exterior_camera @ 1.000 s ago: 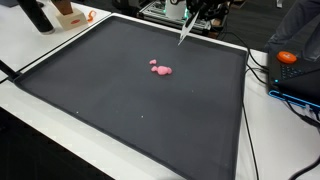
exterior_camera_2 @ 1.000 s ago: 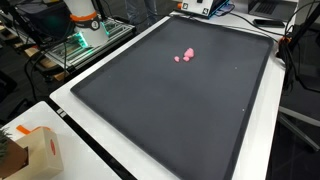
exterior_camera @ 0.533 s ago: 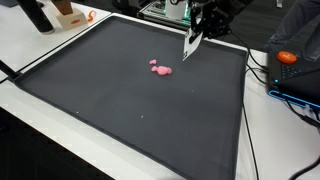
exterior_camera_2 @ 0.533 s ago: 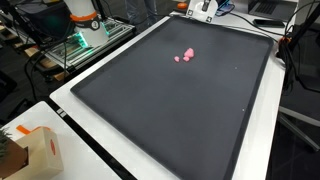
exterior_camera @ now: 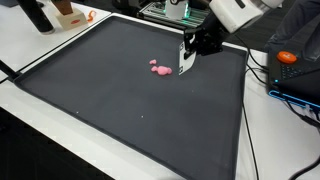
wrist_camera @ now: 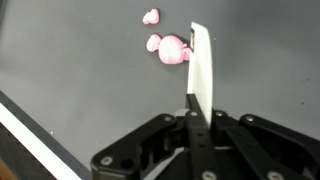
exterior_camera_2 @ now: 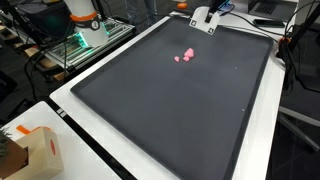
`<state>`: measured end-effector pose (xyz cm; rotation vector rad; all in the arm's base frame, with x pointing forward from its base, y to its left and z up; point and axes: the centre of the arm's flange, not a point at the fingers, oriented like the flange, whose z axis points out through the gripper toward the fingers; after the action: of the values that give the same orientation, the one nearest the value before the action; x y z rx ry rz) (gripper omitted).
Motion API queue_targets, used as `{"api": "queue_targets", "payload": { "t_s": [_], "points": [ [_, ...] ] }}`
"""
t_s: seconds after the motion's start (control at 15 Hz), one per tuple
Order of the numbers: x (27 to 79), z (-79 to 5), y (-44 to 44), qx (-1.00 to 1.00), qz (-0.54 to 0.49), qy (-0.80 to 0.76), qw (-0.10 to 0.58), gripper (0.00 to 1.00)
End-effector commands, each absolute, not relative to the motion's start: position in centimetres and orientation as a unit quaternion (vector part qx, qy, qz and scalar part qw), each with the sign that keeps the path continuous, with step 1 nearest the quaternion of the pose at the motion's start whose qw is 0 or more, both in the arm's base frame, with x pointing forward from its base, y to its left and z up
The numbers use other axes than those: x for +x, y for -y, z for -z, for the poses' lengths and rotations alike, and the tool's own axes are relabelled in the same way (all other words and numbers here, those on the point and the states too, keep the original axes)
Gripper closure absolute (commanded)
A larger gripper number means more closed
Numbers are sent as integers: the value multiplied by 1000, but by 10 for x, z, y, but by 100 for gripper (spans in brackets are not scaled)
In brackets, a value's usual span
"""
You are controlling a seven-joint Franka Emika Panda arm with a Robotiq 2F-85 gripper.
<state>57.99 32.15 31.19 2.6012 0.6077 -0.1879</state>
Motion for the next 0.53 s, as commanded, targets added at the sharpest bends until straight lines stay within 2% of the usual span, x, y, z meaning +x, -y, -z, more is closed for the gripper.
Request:
{"api": "queue_targets", "payload": {
  "t_s": [0.0, 0.47],
  "points": [
    [598, -295, -324, 941, 97, -237, 222, 99],
    [610, -272, -321, 937, 122, -253, 206, 99]
  ]
}}
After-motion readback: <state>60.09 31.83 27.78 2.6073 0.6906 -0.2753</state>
